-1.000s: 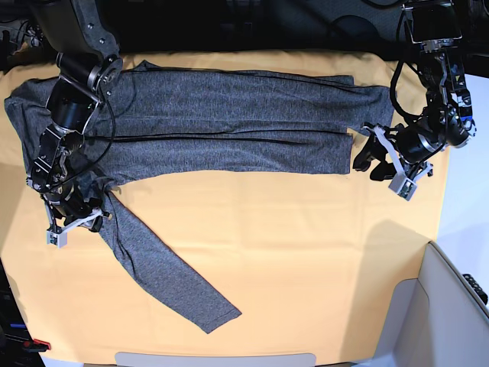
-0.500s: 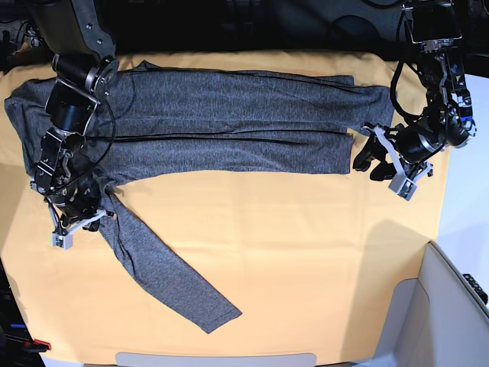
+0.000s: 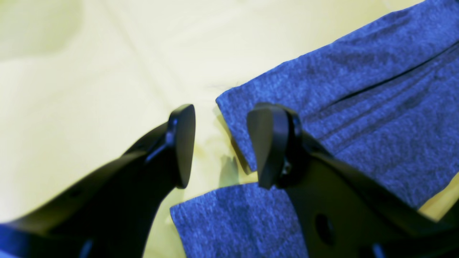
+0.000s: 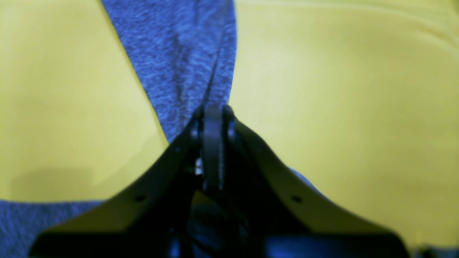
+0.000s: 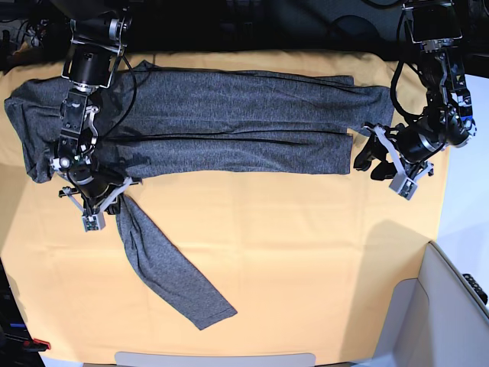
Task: Fold the T-shirt properly
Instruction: 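Move the right gripper to the trailing sleeve and grasp it, then drag the sleeve with the right gripper toward the shirt body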
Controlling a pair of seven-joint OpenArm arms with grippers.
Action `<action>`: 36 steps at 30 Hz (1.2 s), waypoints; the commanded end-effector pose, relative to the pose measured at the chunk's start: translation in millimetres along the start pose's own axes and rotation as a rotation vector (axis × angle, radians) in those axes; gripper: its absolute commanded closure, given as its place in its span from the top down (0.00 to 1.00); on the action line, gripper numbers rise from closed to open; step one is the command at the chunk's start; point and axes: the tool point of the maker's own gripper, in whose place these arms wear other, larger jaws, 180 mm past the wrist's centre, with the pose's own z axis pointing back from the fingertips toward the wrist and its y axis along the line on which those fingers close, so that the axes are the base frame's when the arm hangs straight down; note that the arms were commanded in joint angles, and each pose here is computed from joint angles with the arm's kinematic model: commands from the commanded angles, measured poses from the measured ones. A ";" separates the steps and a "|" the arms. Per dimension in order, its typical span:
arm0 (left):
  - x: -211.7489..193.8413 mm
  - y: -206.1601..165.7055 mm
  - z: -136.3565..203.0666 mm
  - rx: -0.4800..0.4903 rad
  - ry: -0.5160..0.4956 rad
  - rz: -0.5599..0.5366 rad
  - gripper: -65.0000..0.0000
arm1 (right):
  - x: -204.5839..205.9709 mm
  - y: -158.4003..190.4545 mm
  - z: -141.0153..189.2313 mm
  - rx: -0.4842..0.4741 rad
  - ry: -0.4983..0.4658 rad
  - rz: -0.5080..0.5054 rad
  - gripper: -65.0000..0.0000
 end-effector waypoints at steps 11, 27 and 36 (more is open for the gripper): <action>16.4 1.4 3.5 0.001 -0.052 -0.013 0.41 | 61.0 35.6 98.2 -0.035 -0.281 0.214 0.00; 16.0 -0.6 2.0 -0.004 -0.054 -0.008 0.41 | 84.7 21.7 111.2 -0.148 -0.341 0.147 0.19; 15.6 -0.4 1.8 -0.004 -0.053 -0.007 0.41 | 77.7 -15.0 32.2 -0.151 -0.105 0.008 0.42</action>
